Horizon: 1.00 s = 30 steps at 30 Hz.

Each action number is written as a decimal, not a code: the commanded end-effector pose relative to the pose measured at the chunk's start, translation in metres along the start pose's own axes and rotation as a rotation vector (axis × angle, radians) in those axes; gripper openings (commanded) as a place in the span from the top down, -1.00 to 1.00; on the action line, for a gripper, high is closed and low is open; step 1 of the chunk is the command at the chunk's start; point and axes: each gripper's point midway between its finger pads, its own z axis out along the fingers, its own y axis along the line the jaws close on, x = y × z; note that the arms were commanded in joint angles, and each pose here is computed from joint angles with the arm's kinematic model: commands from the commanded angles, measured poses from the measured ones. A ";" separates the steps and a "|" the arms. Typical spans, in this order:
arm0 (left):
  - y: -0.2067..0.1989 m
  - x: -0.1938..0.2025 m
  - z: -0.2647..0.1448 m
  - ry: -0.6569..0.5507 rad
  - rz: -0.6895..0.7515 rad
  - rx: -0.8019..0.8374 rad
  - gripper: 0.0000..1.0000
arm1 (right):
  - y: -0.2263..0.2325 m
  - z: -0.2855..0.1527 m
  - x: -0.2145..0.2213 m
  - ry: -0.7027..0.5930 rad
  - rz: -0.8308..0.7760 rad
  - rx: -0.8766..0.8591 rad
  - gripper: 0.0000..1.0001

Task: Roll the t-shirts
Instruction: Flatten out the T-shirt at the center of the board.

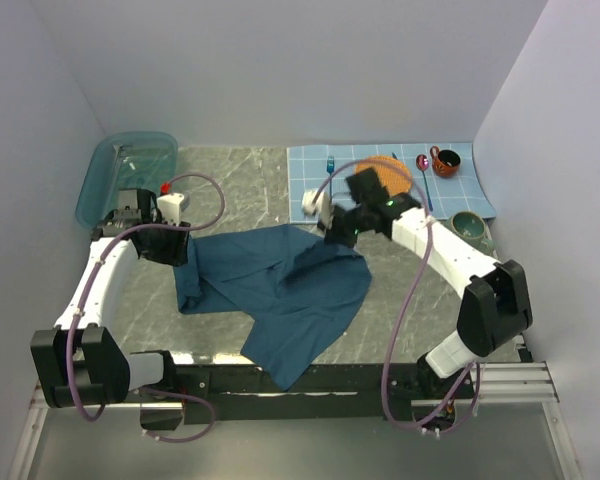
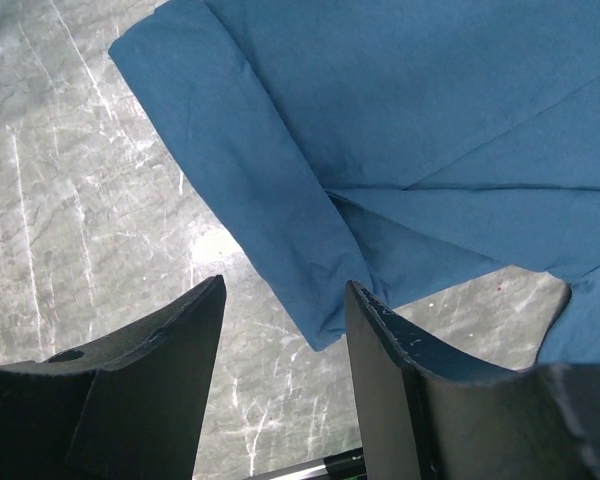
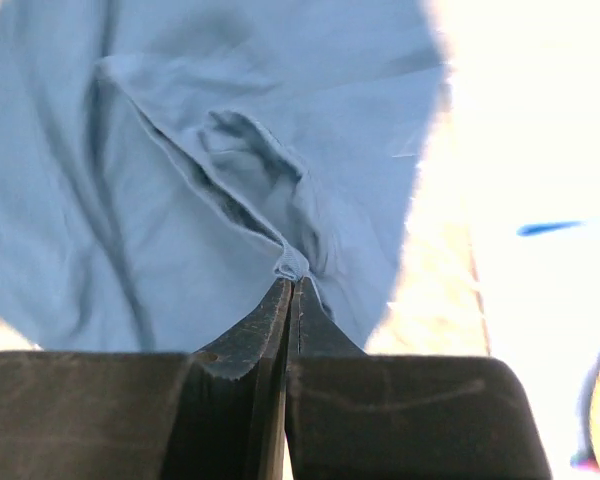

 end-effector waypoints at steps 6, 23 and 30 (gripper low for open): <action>-0.011 -0.012 -0.002 -0.044 0.032 0.030 -0.16 | -0.070 -0.052 -0.044 -0.215 0.596 0.184 1.00; 0.004 0.015 0.086 0.249 0.008 -0.150 0.06 | -0.088 -0.093 -0.070 -0.314 0.629 0.314 1.00; -0.003 0.012 0.091 0.279 -0.005 -0.114 0.98 | -0.089 -0.096 -0.072 -0.315 0.624 0.320 1.00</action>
